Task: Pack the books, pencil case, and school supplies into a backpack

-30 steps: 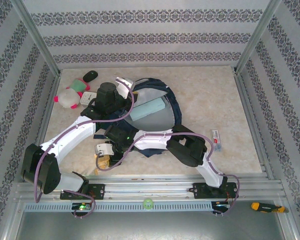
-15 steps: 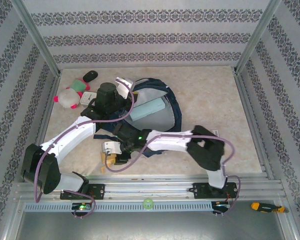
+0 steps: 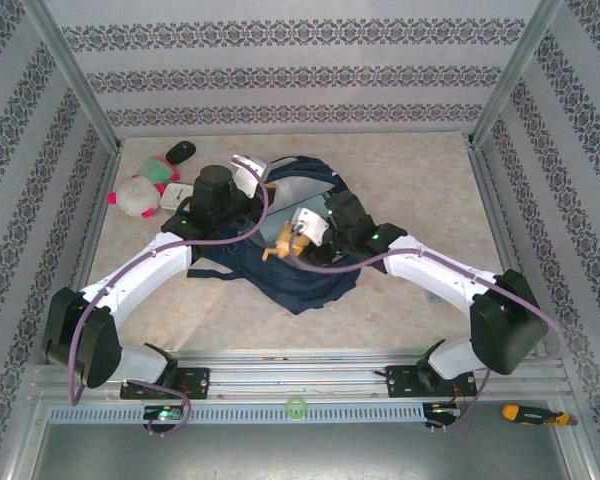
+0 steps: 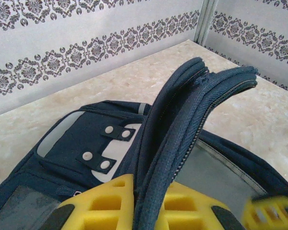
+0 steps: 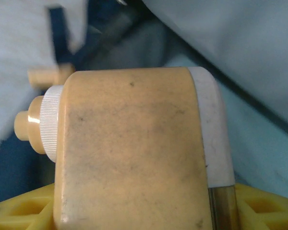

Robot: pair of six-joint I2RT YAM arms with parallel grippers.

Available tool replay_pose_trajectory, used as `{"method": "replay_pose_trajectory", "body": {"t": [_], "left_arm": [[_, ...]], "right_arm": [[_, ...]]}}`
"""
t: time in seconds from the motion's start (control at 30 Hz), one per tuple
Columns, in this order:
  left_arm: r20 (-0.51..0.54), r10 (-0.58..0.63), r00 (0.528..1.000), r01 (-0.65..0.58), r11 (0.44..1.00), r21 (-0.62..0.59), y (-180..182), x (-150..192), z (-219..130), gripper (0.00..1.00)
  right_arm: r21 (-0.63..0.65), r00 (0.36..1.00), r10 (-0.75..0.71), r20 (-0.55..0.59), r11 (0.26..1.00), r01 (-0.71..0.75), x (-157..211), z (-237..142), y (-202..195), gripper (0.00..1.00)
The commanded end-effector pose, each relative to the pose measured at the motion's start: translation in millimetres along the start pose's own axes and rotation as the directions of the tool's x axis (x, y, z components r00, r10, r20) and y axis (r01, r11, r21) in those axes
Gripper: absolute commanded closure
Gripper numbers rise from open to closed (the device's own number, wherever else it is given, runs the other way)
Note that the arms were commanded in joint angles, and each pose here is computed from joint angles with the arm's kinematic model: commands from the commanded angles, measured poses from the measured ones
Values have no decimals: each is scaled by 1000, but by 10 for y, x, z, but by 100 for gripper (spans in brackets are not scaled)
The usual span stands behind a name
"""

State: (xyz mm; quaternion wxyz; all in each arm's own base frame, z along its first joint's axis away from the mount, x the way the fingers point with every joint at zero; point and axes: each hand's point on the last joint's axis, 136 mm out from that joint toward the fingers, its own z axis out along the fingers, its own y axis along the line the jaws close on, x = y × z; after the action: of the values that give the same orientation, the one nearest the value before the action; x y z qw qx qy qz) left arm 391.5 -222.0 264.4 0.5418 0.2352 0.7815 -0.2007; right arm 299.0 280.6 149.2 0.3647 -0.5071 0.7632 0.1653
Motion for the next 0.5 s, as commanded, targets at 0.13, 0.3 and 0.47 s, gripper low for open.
{"method": "replay_pose_trajectory", "body": {"t": [0.13,0.3,0.47], "left_arm": [[174,16,985,-19,1000,18,-19,-506,-186,99],[178,15,984,-20,999,26,-31,-522,-179,99],[176,15,984,-21,999,34,-46,-507,-160,99]], "right_arm": [[47,968,226,-106,974,-222,403,186,-351,49],[57,946,291,-142,957,-286,489,276,-374,47],[75,937,333,-106,942,-326,414,276,-399,35]]}}
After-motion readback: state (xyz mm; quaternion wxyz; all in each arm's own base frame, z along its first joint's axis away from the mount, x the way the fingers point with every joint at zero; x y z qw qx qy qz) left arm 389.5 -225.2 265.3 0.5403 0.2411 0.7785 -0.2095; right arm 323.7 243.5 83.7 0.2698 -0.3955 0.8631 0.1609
